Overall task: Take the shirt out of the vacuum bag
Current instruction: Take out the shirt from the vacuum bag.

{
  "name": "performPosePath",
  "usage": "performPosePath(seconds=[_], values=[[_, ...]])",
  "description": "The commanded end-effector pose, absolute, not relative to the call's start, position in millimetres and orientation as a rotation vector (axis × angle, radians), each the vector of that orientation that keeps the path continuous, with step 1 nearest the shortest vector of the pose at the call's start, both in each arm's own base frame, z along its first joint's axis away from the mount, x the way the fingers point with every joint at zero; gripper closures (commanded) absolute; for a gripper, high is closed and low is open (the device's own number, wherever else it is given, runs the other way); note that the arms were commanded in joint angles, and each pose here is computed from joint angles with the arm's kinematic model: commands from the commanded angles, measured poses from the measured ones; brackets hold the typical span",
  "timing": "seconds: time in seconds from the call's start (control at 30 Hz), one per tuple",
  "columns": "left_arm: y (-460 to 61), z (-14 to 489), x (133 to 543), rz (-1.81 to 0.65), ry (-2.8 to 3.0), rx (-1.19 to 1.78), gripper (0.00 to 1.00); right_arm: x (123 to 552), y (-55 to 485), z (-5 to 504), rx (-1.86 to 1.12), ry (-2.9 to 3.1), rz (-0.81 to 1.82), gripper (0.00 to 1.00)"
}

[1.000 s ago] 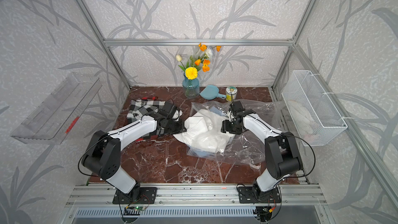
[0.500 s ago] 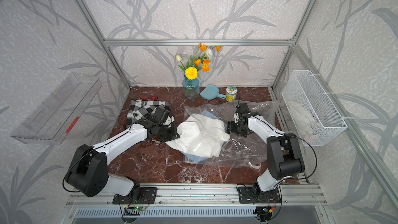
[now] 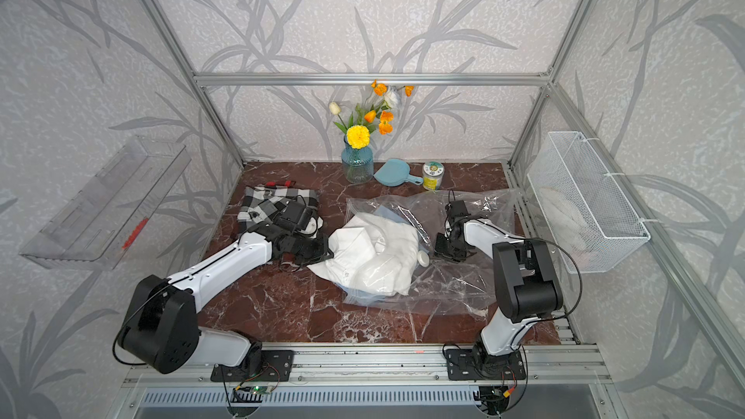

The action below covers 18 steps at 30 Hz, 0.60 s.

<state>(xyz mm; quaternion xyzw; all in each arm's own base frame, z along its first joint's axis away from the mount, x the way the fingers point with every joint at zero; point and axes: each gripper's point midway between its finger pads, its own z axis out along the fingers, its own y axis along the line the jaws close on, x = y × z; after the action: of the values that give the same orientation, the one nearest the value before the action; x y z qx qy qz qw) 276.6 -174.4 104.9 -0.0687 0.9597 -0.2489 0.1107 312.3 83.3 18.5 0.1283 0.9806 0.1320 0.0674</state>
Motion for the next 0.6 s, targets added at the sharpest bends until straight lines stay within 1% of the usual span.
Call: performPosePath(seconds=[0.0, 0.07, 0.33, 0.57], values=[[-169.7, 126.3, 273.2, -0.755, 2.790, -0.210, 0.96, 309.4, 74.3, 11.1, 0.428, 2.973, 0.334, 0.59], [-166.9, 129.7, 271.5, -0.752, 2.789, -0.213, 0.96, 306.9, 73.6, 1.4, 0.442, 3.002, 0.323, 0.59], [-146.6, 138.2, 260.1, -0.727, 2.802, -0.236, 0.96, 308.5, 71.3, 2.4, 0.443, 2.996, 0.309, 0.60], [-124.3, 132.8, 236.0, -0.621, 2.894, -0.212, 0.96, 311.5, 69.2, 6.1, 0.441, 2.990, 0.309, 0.60]])
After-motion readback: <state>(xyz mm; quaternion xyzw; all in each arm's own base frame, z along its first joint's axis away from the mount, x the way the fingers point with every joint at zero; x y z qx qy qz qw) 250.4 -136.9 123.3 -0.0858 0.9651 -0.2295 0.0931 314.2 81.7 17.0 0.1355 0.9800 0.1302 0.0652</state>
